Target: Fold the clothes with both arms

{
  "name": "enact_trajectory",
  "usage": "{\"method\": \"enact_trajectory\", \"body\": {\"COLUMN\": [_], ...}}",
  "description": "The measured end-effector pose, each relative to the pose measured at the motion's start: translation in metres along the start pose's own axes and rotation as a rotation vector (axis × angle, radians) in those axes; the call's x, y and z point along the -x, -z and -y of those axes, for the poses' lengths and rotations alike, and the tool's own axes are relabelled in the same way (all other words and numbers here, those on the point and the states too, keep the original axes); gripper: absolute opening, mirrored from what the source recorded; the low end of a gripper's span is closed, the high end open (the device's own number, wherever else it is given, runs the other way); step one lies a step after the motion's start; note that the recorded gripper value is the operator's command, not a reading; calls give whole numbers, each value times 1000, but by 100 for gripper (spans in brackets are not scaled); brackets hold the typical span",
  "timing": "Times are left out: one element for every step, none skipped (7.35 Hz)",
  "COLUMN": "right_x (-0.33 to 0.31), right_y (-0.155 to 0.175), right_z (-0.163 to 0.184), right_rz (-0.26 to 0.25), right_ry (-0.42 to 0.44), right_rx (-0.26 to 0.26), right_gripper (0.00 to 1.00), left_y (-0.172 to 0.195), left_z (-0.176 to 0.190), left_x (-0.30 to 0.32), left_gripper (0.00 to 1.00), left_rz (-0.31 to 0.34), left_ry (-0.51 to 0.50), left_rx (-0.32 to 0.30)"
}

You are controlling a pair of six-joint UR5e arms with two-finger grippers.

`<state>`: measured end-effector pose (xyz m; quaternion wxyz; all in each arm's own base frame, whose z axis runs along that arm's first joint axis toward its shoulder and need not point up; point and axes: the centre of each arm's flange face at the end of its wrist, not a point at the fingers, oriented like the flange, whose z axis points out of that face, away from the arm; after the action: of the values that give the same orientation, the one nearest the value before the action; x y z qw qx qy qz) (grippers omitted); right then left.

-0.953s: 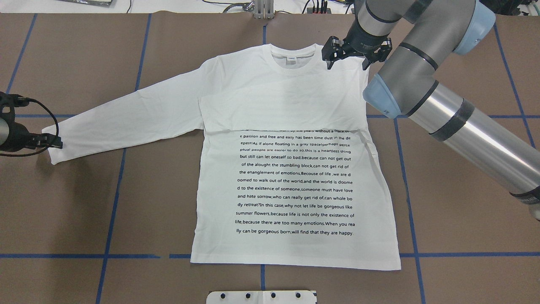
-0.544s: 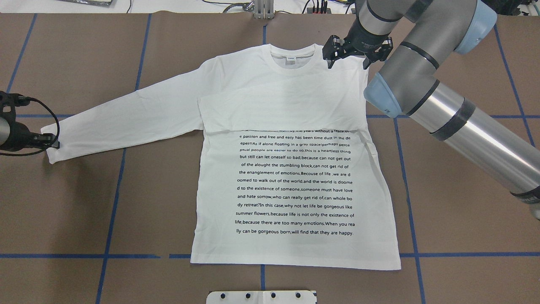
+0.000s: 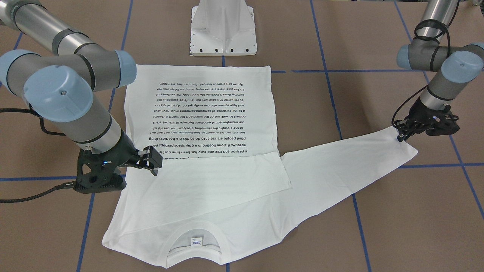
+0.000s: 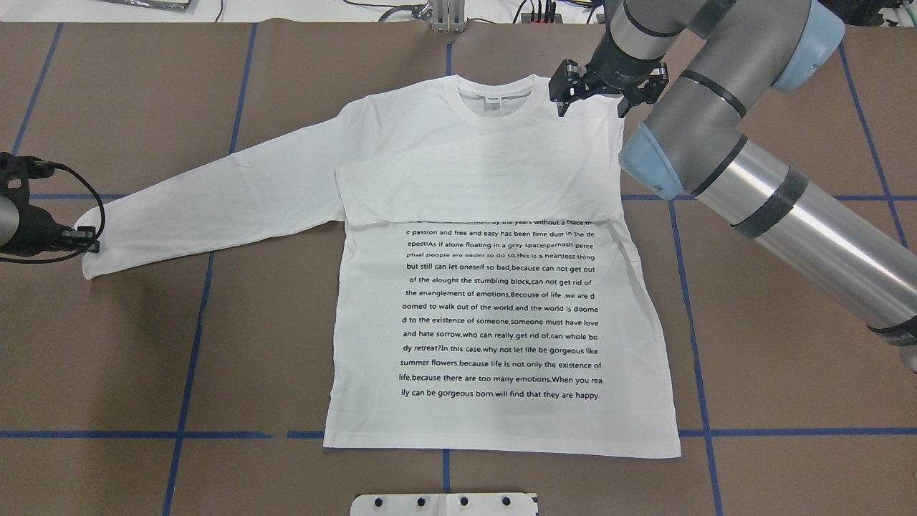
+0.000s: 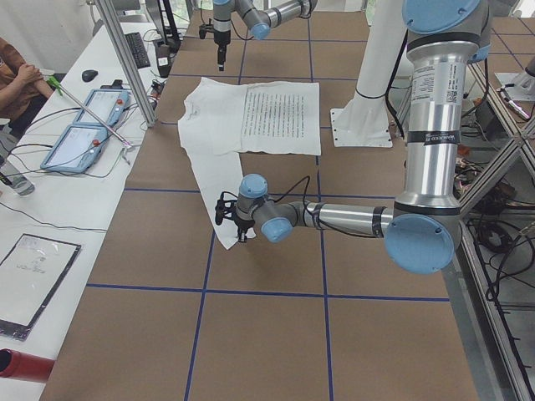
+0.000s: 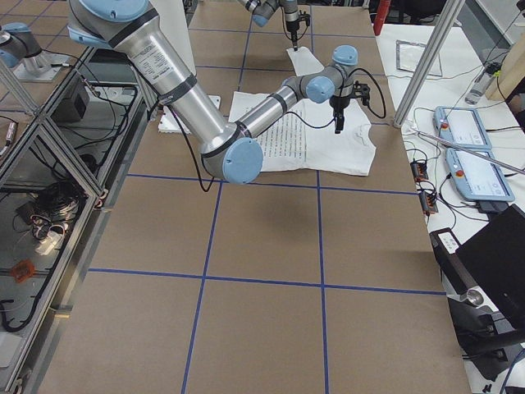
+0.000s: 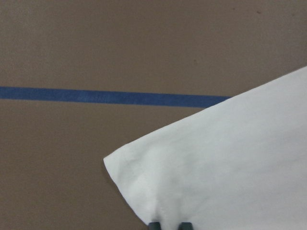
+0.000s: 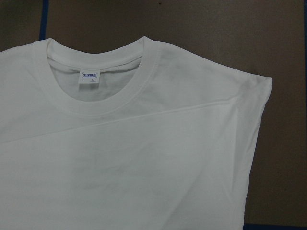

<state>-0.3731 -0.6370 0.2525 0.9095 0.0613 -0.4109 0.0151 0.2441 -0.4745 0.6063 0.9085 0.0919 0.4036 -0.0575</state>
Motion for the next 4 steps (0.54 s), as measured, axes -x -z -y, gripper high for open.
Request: {"method": "enact_trajectory", "body": {"right_x": [-3,-9,-25,-44], "right_y": [0,2,5,6], "right_z": [1,3,2,-6], "right_rz": [-1,-3,-6,-7], "right_ry": [-2,-9,-19,-26], "right_rx": [0,-2,-3,-2], "right_gripper": [100,100,100,100], "left_y": [7,16,28,41], "left_z": [0,0,0,3], "left_x": [-9,-20,-36,-56], "left_gripper": [0,0,0,0], "left_rz": [-26,-54,-91,-131], "left_ry": [8,26,43,61], "left_rx": [8,12,19,31]}}
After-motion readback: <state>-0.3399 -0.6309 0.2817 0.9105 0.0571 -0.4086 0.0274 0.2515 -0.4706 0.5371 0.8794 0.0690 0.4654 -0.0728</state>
